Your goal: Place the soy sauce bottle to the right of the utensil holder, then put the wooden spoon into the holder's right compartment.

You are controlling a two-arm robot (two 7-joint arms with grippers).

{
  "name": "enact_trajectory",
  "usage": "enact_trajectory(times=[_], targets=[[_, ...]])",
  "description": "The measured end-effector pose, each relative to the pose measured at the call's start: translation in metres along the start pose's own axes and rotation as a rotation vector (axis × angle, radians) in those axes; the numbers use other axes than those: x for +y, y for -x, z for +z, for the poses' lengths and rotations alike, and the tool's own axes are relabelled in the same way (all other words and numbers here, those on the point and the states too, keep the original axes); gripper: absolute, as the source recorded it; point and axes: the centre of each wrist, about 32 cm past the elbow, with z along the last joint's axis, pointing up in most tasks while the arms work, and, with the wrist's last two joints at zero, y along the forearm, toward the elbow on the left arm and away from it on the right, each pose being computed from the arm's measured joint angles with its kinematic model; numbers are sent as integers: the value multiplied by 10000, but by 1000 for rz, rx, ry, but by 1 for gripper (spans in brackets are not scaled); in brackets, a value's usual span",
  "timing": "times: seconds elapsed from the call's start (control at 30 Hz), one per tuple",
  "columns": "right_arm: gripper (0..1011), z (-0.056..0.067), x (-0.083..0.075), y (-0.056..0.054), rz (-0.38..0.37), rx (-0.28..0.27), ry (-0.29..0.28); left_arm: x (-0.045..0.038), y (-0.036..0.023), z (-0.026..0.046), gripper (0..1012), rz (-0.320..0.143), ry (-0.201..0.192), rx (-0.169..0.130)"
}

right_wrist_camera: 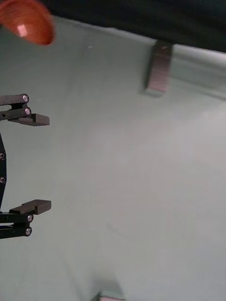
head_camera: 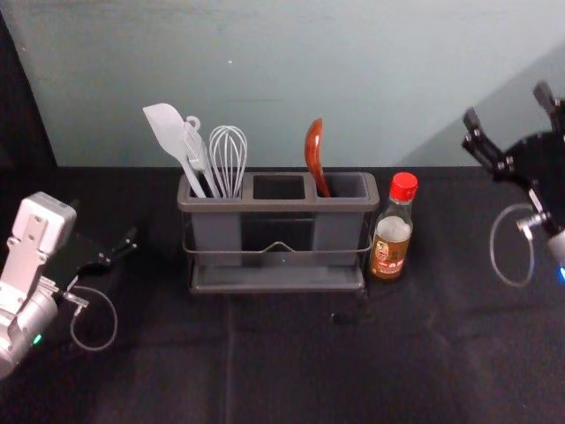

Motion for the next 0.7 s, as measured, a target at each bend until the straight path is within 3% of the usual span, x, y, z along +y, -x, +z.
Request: enact_trajectory(times=[0.1, 0.2, 0.27, 0.4, 0.47, 0.7], targets=[[1002, -183, -119, -56, -4, -9, 74, 0, 0, 0, 1011, 0, 0, 0], [1002, -292, -184, -66, -1, -11, 114, 0, 0, 0, 1011, 0, 0, 0], [1002, -436, -268, -60, 5, -12, 162, 0, 0, 0, 1011, 0, 0, 0], [1002, -534, -317, -49, 9, -9, 192, 0, 0, 0, 1011, 0, 0, 0], [1003, -693, -396, -14, 14, 2, 241, 0, 0, 0, 1011, 0, 0, 0], [1002, -736, -406, 16, 19, 15, 275, 0, 0, 0, 1011, 0, 0, 0]])
